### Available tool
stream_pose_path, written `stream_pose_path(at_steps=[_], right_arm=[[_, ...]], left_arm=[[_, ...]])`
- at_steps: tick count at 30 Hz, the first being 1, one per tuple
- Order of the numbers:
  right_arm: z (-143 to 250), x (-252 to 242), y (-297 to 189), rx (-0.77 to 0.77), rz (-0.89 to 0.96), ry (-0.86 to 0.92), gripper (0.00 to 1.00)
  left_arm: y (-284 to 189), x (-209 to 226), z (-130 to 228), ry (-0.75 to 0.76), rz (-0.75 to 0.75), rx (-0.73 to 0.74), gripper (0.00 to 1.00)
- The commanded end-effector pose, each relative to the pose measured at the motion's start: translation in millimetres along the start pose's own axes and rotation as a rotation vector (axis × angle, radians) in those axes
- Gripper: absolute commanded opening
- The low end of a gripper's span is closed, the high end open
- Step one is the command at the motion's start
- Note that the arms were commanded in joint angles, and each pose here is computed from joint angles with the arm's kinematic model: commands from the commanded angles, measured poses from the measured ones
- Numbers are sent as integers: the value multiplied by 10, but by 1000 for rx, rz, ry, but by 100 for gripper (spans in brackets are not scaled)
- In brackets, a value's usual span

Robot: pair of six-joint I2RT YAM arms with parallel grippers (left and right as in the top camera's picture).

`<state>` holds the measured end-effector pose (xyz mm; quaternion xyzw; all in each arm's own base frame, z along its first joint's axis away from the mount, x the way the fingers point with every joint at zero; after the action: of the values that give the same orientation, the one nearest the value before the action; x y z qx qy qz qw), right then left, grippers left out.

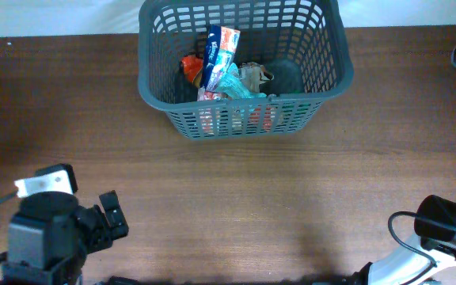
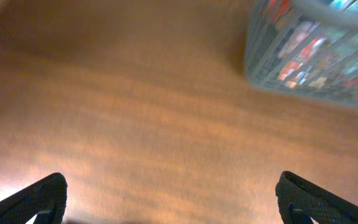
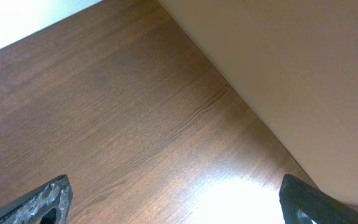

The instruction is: Pack container

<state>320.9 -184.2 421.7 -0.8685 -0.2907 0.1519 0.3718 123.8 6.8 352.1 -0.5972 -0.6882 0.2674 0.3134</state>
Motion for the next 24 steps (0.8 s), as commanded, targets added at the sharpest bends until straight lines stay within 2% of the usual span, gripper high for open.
stream_pose_path(at_steps=[1, 5, 18, 21, 24], right_arm=[[0, 7, 25, 5, -3, 16, 99], [0, 7, 25, 5, -3, 16, 99], [0, 7, 25, 5, -3, 16, 99], [0, 7, 25, 5, -3, 16, 99], [0, 7, 25, 5, -3, 16, 99]], left_arm=[[137, -26, 165, -71, -2, 59, 99], [185, -43, 248, -59, 2, 103, 99], [187, -33, 250, -57, -6, 102, 99], [193, -39, 200, -64, -5, 77, 99], [239, -88, 22, -32, 17, -11, 99]])
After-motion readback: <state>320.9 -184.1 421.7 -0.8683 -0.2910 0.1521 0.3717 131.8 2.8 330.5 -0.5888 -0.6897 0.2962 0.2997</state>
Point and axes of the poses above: each gripper's point midway between its finger pads, its own y axis out along the fingers, its own x axis along the line the jaws close on, z = x × y, the point moved 5 cm from there along -y, back along the fingers, and after that the axes turned 14 degrees about y, right-handed, at the moved point
